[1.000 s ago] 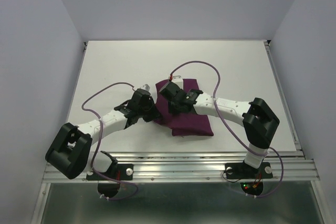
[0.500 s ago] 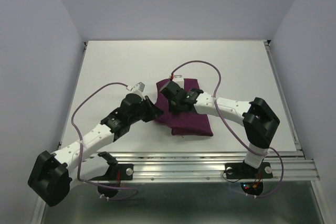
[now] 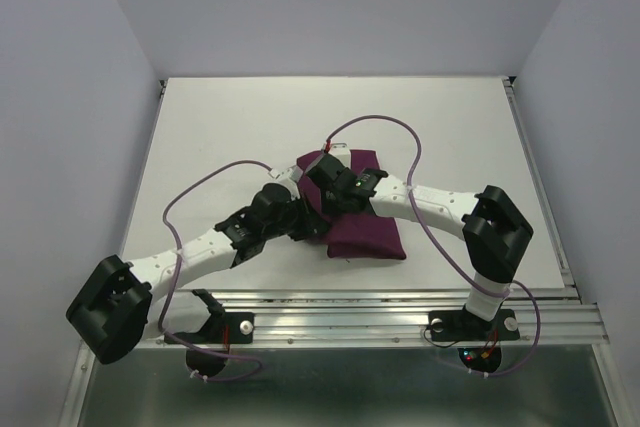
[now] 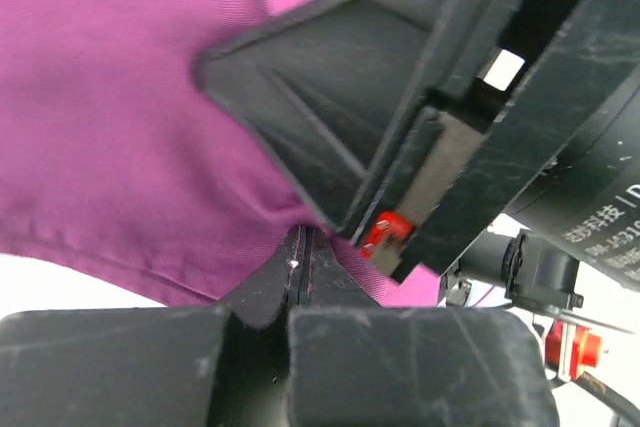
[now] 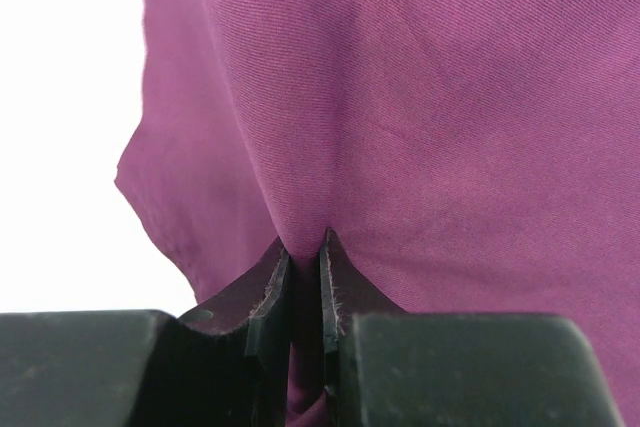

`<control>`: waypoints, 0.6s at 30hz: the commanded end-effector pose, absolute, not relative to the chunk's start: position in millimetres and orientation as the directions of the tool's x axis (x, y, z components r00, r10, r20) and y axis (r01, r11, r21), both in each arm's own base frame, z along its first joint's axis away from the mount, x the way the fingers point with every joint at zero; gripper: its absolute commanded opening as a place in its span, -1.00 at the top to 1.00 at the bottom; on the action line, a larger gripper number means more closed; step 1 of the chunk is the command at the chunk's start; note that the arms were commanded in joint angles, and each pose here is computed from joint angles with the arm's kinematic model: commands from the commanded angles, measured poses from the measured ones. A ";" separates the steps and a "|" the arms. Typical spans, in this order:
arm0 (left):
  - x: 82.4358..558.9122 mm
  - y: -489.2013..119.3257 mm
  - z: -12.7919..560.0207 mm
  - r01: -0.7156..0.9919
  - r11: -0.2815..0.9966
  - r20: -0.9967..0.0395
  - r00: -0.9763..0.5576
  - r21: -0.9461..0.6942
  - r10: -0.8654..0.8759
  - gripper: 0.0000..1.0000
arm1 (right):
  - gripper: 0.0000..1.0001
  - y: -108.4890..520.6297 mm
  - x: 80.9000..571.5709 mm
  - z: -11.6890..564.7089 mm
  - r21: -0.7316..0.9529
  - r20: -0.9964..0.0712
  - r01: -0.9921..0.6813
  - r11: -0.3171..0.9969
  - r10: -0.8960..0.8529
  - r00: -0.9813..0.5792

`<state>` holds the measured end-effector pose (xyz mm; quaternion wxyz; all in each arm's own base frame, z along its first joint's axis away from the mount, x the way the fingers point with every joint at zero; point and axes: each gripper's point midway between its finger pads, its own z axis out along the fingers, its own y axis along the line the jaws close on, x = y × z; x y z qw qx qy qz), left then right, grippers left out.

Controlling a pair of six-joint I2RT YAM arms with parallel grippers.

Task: Prepare the surgical pack
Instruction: Pack the surgical kit at the center of the board.

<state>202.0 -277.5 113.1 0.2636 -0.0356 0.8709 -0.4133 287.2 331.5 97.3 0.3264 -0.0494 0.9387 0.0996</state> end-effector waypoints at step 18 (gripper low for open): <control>180.7 -266.4 105.1 0.233 0.750 -0.511 -0.845 -0.619 -0.160 1.00 | 0.99 351.8 319.7 140.7 0.292 -0.689 -0.137 0.946 0.110 -0.716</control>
